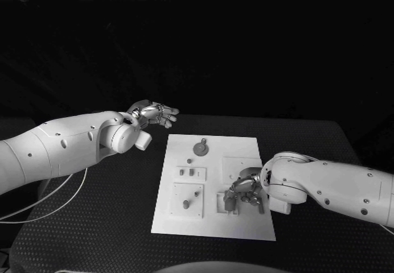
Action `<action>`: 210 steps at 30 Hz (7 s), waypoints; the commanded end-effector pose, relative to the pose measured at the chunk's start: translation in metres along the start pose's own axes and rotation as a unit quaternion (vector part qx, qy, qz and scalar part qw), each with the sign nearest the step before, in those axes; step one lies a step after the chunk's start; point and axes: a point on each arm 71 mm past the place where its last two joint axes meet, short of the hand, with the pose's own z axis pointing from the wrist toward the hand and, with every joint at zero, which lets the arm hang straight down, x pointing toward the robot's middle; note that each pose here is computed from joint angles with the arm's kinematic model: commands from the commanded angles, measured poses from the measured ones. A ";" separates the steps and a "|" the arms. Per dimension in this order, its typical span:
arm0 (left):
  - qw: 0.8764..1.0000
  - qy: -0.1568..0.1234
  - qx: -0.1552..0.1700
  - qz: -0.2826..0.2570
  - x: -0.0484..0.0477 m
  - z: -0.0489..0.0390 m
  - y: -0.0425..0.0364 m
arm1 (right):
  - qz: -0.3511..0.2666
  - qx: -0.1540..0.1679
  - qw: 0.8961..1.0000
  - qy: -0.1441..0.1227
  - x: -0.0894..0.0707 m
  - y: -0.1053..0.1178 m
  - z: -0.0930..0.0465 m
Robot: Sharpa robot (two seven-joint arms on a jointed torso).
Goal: Assemble the parts on the task board
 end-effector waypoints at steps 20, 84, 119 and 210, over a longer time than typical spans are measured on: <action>1.000 0.008 0.004 -0.003 0.0020 0.0000 -0.0020 | -0.025 0.002 1.000 0.006 0.010 0.005 0.009; 1.000 0.009 0.000 -0.003 0.0001 -0.0005 -0.0007 | -0.019 -0.068 0.996 -0.055 0.006 -0.011 -0.010; 1.000 0.010 -0.001 -0.003 -0.0001 -0.0010 -0.0004 | -0.055 -0.048 0.997 -0.023 0.025 -0.004 0.002; 1.000 0.013 -0.003 -0.003 0.0007 -0.0006 0.0001 | -0.088 0.058 0.988 -0.110 -0.035 -0.087 -0.043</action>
